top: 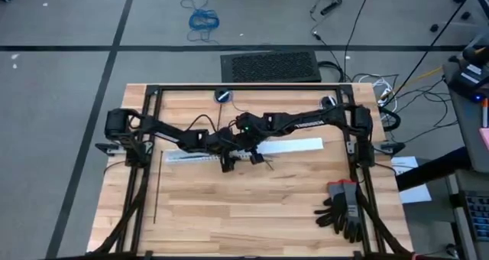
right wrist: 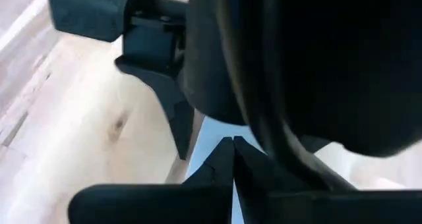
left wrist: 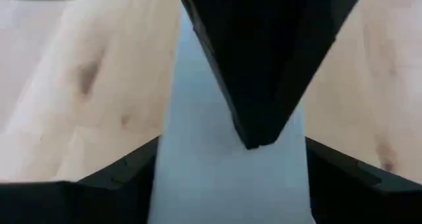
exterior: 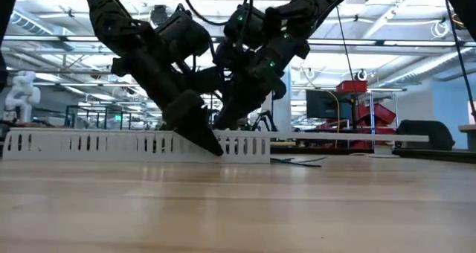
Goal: Ziptie cables
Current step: Close the cable duct
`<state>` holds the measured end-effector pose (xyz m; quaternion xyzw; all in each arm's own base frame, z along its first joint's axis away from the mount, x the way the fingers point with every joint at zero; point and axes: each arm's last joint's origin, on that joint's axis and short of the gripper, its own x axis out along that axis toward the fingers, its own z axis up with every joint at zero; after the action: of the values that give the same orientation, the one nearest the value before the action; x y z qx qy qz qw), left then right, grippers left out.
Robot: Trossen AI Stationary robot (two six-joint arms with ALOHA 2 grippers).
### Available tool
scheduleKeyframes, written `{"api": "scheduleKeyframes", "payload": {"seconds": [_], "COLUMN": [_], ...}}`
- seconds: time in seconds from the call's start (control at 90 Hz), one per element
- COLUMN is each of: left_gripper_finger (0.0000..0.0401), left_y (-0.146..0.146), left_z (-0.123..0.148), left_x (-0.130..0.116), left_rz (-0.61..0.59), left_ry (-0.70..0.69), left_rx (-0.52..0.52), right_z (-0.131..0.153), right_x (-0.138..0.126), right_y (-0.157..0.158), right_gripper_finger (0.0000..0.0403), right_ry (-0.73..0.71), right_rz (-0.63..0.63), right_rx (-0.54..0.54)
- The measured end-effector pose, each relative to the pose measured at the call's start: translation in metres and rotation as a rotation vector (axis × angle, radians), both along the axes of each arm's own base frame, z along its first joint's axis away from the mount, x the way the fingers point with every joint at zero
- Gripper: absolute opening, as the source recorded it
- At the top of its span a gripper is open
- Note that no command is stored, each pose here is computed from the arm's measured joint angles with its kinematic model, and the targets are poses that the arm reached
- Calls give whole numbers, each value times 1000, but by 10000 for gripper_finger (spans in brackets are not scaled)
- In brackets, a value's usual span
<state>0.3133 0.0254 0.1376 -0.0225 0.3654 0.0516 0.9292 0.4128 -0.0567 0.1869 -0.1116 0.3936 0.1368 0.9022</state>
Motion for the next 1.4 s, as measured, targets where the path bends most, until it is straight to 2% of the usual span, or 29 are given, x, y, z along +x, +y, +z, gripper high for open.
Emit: {"api": "scheduleKeyframes", "payload": {"seconds": [0.089, 0.222, 0.344, 0.411, 0.533, 0.867, 1.167, 1.4], "left_gripper_finger": [293, 293, 293, 293, 293, 293, 293, 293], "left_y": [-1, -2, -2, -2, -2, -4, -4, -4], "left_z": [16, 36, 42, 40, 38, 26, 26, -1], "left_x": [-6, -21, -39, -47, -48, -48, -45, -49], "left_rz": [-4, 1, 18, 21, 12, -32, -36, -19], "left_ry": [-4, 19, 142, 209, 233, 184, 137, 147], "left_rx": [6, 20, 54, 47, 47, 7, 13, -11], "right_z": [8, 0, -1, -1, -1, -1, 0, 0], "right_x": [-1, -3, -3, -3, -4, -4, -4, -4], "right_y": [0, 0, 0, 1, 1, 3, 3, 3], "right_gripper_finger": [0, 0, 0, 0, 0, 0, 0, 0], "right_ry": [-17, 33, 42, 49, 50, 62, 60, 60], "right_rz": [4, 7, -3, -5, -6, -14, -20, -31], "right_rx": [-1, 5, -1, 3, 9, 25, 29, 39]}}
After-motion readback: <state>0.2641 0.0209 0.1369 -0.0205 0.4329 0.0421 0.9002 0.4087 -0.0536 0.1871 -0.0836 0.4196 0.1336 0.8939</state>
